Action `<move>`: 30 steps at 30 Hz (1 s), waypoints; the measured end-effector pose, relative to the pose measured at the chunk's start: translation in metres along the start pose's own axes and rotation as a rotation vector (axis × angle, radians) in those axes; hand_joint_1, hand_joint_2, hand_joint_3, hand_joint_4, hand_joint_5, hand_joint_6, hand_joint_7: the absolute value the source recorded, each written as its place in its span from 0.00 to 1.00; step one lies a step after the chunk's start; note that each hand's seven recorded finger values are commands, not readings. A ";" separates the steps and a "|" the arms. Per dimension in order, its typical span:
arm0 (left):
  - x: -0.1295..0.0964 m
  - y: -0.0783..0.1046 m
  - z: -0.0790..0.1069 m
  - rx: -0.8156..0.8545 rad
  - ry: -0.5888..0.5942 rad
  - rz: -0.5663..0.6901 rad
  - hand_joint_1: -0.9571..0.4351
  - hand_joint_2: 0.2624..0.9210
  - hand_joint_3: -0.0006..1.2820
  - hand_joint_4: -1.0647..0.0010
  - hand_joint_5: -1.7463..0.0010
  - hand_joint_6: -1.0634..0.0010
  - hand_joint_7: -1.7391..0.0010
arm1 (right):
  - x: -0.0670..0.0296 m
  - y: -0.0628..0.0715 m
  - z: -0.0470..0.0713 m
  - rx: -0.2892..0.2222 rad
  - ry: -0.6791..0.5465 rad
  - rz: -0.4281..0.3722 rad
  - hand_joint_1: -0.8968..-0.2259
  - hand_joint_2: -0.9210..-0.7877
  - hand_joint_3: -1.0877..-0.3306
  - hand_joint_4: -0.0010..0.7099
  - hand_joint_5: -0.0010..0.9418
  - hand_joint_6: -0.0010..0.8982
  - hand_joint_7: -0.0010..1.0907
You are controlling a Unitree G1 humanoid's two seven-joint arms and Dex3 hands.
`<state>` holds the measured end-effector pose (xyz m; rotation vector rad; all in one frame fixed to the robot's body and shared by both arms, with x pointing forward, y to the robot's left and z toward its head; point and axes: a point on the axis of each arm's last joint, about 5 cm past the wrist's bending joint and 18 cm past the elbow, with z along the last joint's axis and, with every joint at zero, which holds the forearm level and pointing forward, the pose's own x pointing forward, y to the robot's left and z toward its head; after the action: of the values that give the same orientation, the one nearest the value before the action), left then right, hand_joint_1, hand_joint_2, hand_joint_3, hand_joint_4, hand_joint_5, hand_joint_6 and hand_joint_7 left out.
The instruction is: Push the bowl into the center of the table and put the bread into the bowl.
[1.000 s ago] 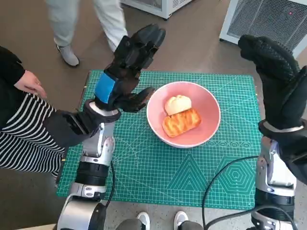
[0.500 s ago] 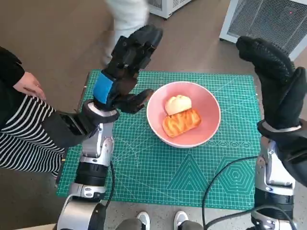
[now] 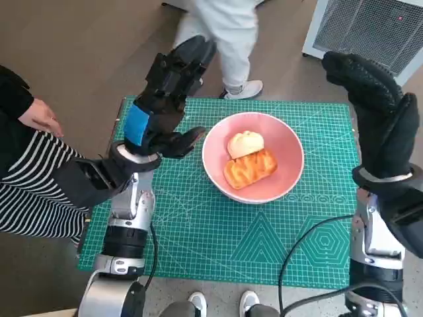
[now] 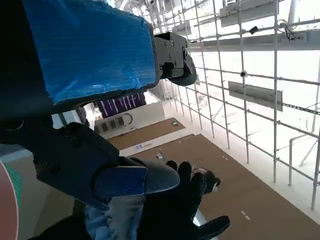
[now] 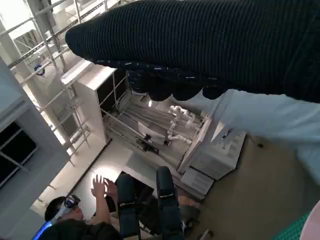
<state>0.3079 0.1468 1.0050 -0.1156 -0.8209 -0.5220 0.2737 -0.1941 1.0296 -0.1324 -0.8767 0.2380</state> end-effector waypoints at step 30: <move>-0.005 0.001 -0.001 -0.013 0.011 -0.014 0.25 0.80 0.29 0.99 0.86 1.00 0.67 | -0.0055 0.001 -0.002 -0.004 0.011 -0.002 0.28 0.00 0.56 0.22 0.00 0.04 0.41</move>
<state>0.3063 0.1494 1.0004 -0.1191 -0.8079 -0.5410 0.2720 -0.1948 1.0238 -0.1364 -0.8667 0.2338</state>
